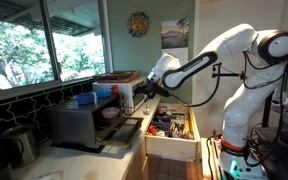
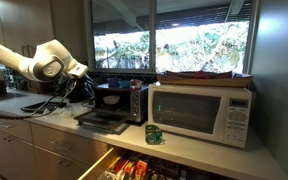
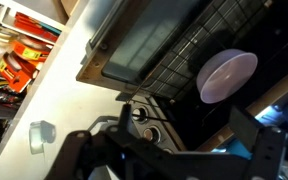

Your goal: Put the purple bowl on the left side of the counter.

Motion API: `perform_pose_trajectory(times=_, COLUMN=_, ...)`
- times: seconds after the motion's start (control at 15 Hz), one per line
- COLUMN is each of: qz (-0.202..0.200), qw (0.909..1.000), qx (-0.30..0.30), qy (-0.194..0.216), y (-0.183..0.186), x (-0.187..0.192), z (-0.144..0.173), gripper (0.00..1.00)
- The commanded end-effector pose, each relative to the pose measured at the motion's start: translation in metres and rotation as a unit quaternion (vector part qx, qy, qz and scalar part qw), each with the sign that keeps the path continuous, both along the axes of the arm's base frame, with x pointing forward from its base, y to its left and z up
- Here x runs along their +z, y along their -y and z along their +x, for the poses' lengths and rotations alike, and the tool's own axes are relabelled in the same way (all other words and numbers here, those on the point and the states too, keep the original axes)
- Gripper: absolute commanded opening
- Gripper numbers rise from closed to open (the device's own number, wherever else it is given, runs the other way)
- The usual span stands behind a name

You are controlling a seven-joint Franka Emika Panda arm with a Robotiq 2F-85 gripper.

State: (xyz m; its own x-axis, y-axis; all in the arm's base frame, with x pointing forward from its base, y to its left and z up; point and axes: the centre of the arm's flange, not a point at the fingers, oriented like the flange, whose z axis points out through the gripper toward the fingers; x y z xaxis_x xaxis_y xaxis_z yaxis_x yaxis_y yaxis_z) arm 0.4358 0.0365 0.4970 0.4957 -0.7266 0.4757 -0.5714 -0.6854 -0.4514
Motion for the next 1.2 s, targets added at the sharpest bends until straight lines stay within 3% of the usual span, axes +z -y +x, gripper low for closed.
perform_pose_trajectory(times=0.0, qz=0.008, qw=0.9952, qx=-0.096, qy=0.015, y=-0.011, x=-0.014, z=0.045, gripper=1.0)
perform_pose_trajectory(times=0.13, qz=0.021, qw=0.989, qx=-0.146, qy=-0.003, y=-0.006, x=-0.018, z=0.053, gripper=1.0)
perform_pose_trajectory(times=0.2, qz=0.017, qw=0.9948, qx=-0.1, qy=0.006, y=0.004, x=-0.015, z=0.03, gripper=1.0)
perform_pose_trajectory(times=0.67, qz=0.029, qw=0.9903, qx=-0.136, qy=0.006, y=0.004, x=-0.023, z=0.045, gripper=1.0)
perform_pose_trajectory(times=0.8, qz=0.079, qw=0.9876, qx=-0.136, qy=0.003, y=-0.016, x=-0.038, z=0.059, gripper=1.0)
perform_pose_trajectory(times=1.13, qz=0.133, qw=0.9774, qx=-0.164, qy=0.013, y=-0.042, x=-0.058, z=0.081, gripper=1.0)
